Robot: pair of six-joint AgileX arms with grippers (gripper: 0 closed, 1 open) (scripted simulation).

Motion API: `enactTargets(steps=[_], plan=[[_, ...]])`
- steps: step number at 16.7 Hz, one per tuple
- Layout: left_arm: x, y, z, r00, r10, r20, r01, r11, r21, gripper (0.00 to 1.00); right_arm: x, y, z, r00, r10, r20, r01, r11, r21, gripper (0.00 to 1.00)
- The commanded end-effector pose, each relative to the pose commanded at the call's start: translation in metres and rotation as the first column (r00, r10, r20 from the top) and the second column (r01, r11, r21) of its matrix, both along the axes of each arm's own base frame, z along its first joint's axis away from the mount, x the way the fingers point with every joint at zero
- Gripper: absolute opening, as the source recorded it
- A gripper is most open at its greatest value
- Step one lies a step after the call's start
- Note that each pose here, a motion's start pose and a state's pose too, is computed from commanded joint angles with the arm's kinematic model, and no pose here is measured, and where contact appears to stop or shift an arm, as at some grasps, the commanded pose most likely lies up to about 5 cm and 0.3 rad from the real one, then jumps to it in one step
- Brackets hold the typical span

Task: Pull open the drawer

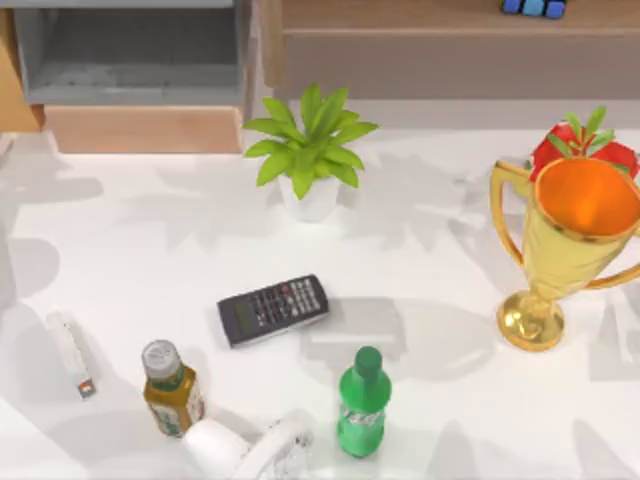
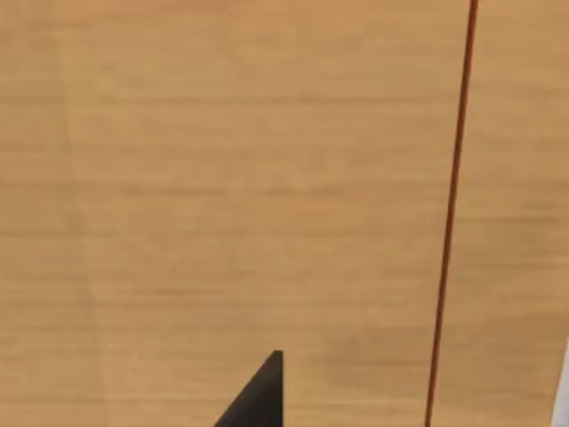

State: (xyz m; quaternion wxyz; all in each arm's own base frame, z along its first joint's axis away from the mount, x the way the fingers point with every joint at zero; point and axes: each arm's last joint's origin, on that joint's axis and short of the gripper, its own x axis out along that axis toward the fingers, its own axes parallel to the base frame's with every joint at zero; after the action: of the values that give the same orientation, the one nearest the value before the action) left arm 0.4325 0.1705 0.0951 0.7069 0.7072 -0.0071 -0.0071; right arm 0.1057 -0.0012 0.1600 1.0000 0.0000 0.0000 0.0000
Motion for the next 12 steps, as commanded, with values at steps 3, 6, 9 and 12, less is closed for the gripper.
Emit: enactTargets(steps=[3,6,9,12], plan=[[0.0000,0.0000,0.0000,1.000,0.000,0.000,0.000,1.000,0.000,0.32,0.0000,0.0000,0.0000,1.000,0.000,0.000,0.000,1.000,0.000,1.00],[0.0000,0.0000,0.0000,1.000,0.000,0.000,0.000,1.000,0.000,0.10,0.0000,0.0000,0.0000,1.000,0.000,0.000,0.000,1.000,0.000,1.00],[0.0000,0.0000,0.0000,1.000,0.000,0.000,0.000,1.000,0.000,0.00,0.0000,0.0000,0.0000,1.000,0.000,0.000,0.000,1.000,0.000,1.00],[0.0000,0.0000,0.0000,1.000,0.000,0.000,0.000,1.000,0.000,0.00,0.0000,0.0000,0.0000,1.000,0.000,0.000,0.000,1.000,0.000,1.00]])
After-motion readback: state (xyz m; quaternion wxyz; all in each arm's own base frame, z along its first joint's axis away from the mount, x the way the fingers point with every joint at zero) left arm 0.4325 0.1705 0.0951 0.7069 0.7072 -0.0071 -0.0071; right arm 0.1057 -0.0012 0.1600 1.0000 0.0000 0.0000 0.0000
